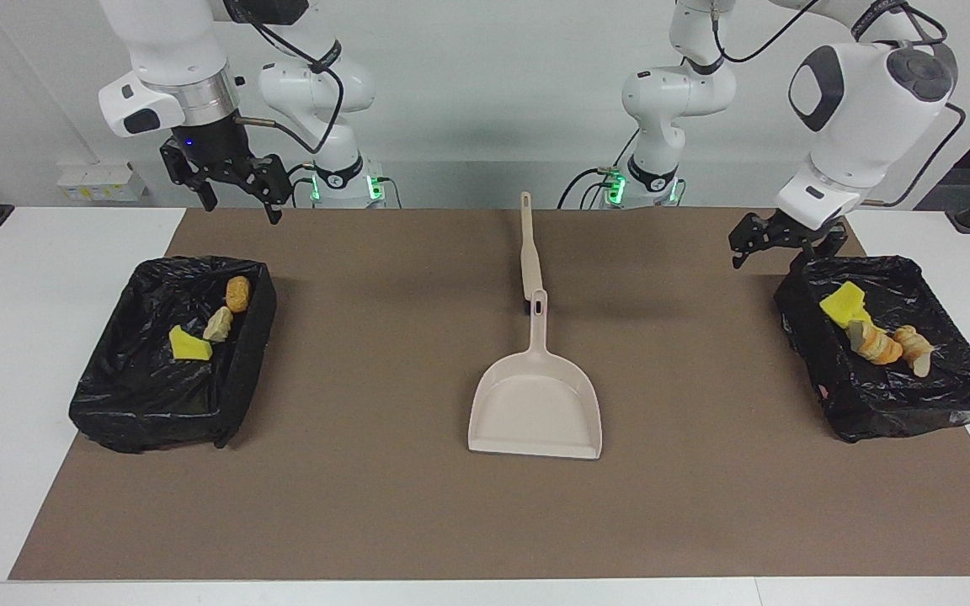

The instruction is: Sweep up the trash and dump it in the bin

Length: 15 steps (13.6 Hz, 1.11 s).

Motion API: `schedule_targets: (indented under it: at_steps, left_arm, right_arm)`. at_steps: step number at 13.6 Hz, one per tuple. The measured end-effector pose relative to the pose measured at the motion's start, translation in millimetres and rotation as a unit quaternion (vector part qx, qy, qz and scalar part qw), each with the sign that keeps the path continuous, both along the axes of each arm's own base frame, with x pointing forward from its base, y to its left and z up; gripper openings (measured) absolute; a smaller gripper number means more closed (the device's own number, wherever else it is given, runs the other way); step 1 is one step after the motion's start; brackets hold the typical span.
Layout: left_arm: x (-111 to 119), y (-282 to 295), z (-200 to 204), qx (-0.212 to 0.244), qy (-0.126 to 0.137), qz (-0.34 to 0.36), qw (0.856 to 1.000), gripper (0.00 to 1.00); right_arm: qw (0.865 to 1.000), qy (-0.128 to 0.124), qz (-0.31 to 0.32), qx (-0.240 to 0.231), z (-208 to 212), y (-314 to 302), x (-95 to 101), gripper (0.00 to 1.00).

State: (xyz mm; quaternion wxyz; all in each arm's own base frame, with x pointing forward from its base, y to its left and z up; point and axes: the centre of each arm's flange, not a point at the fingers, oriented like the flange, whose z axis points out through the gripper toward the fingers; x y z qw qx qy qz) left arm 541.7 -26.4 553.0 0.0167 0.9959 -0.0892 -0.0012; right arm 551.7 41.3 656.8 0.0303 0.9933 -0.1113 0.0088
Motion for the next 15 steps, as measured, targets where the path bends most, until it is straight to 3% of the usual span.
schedule_targets:
  at_steps: [8, 12, 15]
  left_arm:
    - [-17.4, -0.8, 102.6, 0.0, 0.002, -0.005, 1.0, 1.0]
    - [-17.0, 9.3, 106.7, -0.001, -0.002, 0.005, 1.0, 1.0]
    - [-21.3, 8.7, 104.5, -0.001, 0.016, 0.004, 1.0, 1.0]
  right_arm:
    - [1.0, 0.0, 0.0, 0.0, 0.0, 0.2, 0.0, 1.0]
    - [1.0, 0.0, 0.0, 0.0, 0.0, 0.4, 0.0, 1.0]
    - [1.0, 0.0, 0.0, 0.0, 0.0, 0.4, 0.0, 1.0]
